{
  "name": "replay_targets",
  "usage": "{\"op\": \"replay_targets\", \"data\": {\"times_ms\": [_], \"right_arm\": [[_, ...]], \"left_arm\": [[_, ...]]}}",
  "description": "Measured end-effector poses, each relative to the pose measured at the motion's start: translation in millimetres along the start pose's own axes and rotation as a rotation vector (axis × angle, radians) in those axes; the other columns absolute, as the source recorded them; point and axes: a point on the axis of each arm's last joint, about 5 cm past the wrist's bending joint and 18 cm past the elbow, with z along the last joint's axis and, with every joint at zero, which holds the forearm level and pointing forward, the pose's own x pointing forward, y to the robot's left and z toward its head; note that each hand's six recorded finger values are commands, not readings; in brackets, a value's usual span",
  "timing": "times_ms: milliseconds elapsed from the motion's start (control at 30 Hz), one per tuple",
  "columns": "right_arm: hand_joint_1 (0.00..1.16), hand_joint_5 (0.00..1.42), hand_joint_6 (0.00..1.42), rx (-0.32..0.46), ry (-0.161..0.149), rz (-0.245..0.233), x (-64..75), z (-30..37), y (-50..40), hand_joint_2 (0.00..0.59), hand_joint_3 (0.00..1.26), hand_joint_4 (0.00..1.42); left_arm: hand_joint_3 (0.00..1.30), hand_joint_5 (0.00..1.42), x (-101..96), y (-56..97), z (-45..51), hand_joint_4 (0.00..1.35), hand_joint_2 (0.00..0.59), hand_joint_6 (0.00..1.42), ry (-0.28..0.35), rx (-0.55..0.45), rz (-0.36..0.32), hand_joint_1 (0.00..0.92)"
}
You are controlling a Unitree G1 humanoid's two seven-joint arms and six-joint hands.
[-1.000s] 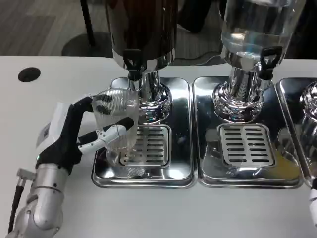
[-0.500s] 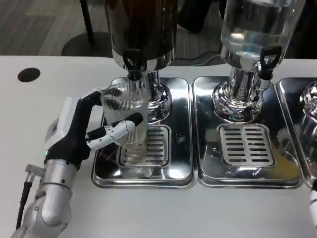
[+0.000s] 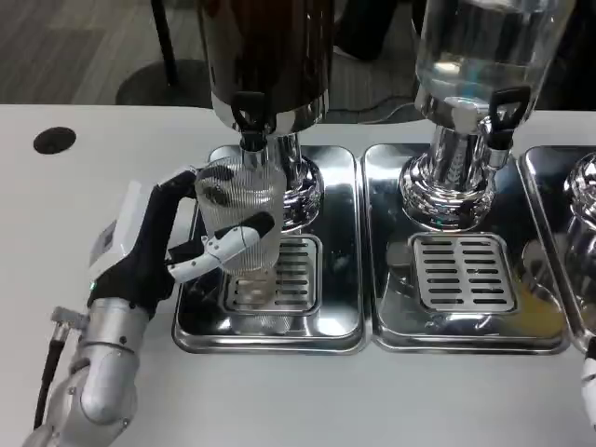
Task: Grasp the cup under the faucet to collect the drink, then remove the cup.
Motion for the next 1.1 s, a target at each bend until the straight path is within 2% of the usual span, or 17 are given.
{"op": "replay_targets", "data": {"times_ms": [300, 733, 1100], "right_arm": [[0.41, 0.01, 0.0, 0.0, 0.006, 0.0, -1.6, -0.2, -0.3, 0.555, 0.18, 0.06], [0.42, 0.01, 0.0, 0.005, 0.011, -0.007, -2.4, -0.6, -1.2, 0.554, 0.18, 0.06], [0.42, 0.01, 0.0, 0.011, 0.007, -0.009, -2.6, -0.6, -1.4, 0.554, 0.19, 0.06]], "left_arm": [[0.47, 0.34, -0.3, -1.8, -6.1, 0.53, 0.222, 0.16, 0.046, 0.008, -0.016, 0.384], [0.47, 0.34, 2.6, -9.4, -5.6, 0.54, 0.224, 0.16, 0.054, 0.022, -0.045, 0.382], [0.48, 0.34, 2.6, -13.6, -3.3, 0.54, 0.233, 0.16, 0.036, 0.038, -0.055, 0.388]]}}
